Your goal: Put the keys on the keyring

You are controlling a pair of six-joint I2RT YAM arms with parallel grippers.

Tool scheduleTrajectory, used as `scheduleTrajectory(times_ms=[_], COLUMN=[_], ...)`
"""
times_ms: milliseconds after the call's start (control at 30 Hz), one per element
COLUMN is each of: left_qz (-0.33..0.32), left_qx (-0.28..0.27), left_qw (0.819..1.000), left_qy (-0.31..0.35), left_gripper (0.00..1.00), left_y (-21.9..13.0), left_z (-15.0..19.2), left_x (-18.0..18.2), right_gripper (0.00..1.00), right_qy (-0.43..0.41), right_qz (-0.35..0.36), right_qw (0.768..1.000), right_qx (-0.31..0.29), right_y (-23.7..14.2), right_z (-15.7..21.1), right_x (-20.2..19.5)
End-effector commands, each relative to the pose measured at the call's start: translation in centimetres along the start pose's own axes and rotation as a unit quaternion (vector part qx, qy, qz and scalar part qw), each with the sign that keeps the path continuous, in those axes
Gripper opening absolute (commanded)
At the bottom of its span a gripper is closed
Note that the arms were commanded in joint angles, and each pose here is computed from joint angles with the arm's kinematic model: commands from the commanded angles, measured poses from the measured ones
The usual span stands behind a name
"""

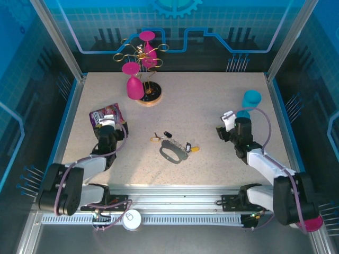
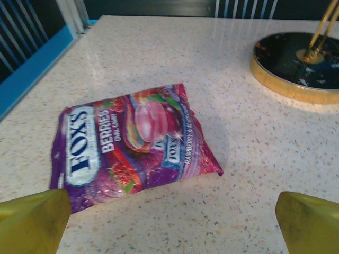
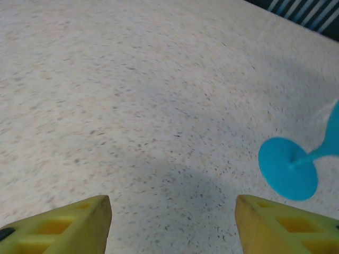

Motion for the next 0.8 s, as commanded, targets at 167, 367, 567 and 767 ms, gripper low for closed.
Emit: scheduleTrajectory(times_ms=[167, 367, 567, 767], left_qz=[0.062, 0.046, 0.039, 0.045], left_qx=[-0.114, -0.051, -0.054, -0.047], left_qw=[0.991, 0.998, 0.998, 0.998], left_qy=[0.010, -0.007, -0.014, -0.014], left_gripper=[0.99, 0.99, 0.99, 0.99], left_y=[2.1, 3.9, 3.9, 4.0], left_z=[-1.8, -1.7, -1.7, -1.6], left_x=[-2.5, -1.8, -1.4, -1.6], right_gripper=[0.63, 0.72, 0.86, 1.00], right_qy=[0.078, 0.093, 0.107, 0.107], right_qz=[-0.043, -0.037, -0.028, -0.029], right_qw=[0.981, 0.988, 0.988, 0.988], right_qx=[-0.173, -0.118, -0.110, -0.112], right_y=[2.0, 4.4, 4.6, 4.6], right_z=[-2.1, -1.7, -1.9, -1.9], right_x=[-0.7, -1.2, -1.9, -1.8])
Point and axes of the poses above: each hand's point on the last joint's axis, 136 mm out from that joint toward the fingers, its own y axis out along the fingers, its own x axis along the line the jaws close on, z = x × y, the point moved 2 cm from there along -y, back along the fingers, and after that the axes turned 14 degrees about y, right-handed, at the moved point
